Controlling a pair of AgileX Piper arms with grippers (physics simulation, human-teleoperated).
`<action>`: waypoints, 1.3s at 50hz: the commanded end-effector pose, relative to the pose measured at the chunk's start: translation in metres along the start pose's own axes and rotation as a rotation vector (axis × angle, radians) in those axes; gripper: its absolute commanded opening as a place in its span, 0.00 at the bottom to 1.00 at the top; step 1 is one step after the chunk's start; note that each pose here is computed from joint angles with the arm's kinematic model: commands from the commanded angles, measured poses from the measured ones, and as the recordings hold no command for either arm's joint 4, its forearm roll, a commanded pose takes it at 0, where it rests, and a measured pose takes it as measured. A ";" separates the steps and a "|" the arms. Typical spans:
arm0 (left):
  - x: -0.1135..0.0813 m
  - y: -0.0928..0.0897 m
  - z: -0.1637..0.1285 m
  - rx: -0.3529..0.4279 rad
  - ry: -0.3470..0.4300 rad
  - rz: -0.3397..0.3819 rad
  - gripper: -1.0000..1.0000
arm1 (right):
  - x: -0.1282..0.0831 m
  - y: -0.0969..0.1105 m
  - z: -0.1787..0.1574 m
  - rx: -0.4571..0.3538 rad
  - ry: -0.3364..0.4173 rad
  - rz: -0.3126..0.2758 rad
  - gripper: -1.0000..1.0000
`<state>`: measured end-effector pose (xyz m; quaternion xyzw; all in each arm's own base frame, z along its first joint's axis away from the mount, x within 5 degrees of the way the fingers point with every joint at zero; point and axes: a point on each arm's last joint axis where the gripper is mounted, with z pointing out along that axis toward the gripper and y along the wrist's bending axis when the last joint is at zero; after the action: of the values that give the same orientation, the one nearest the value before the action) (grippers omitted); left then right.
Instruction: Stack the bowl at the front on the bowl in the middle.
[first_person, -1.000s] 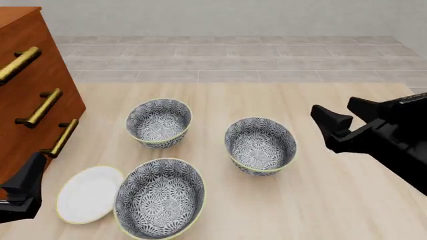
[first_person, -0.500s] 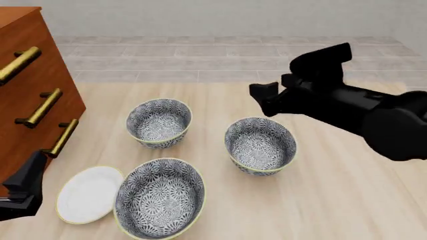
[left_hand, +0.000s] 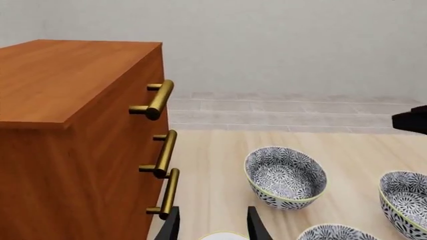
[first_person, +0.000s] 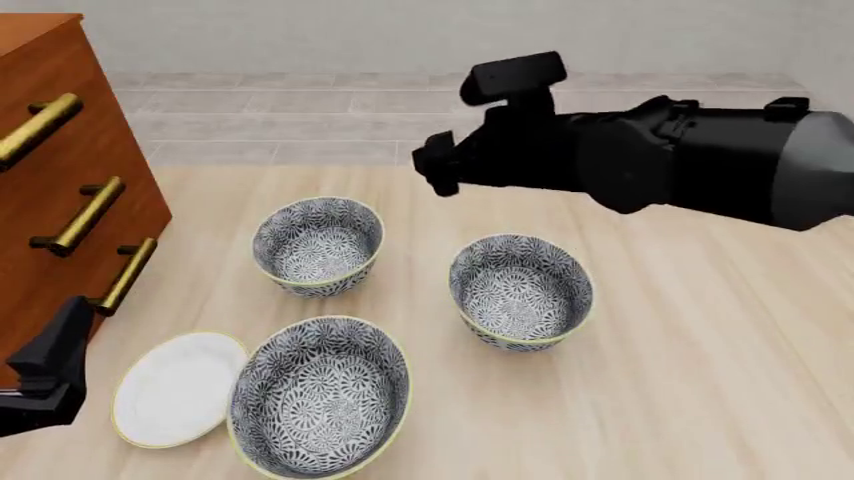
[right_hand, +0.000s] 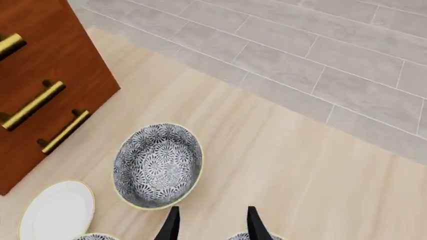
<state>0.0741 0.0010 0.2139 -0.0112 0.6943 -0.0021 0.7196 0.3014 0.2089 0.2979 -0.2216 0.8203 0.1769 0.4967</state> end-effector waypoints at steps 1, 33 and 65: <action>0.000 0.000 0.001 -0.003 0.002 -0.005 1.00 | -0.010 0.012 0.040 -0.018 0.064 0.021 1.00; 0.000 0.001 0.003 -0.008 0.004 -0.016 1.00 | -0.006 0.024 0.126 -0.015 0.192 0.096 1.00; 0.000 0.000 0.004 -0.006 0.008 -0.026 1.00 | 0.044 0.017 0.176 0.003 0.290 0.073 1.00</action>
<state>0.0780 0.0015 0.2138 -0.0209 0.6969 -0.0078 0.7168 0.4019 0.3015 0.1995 -0.2088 0.8876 0.1646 0.3761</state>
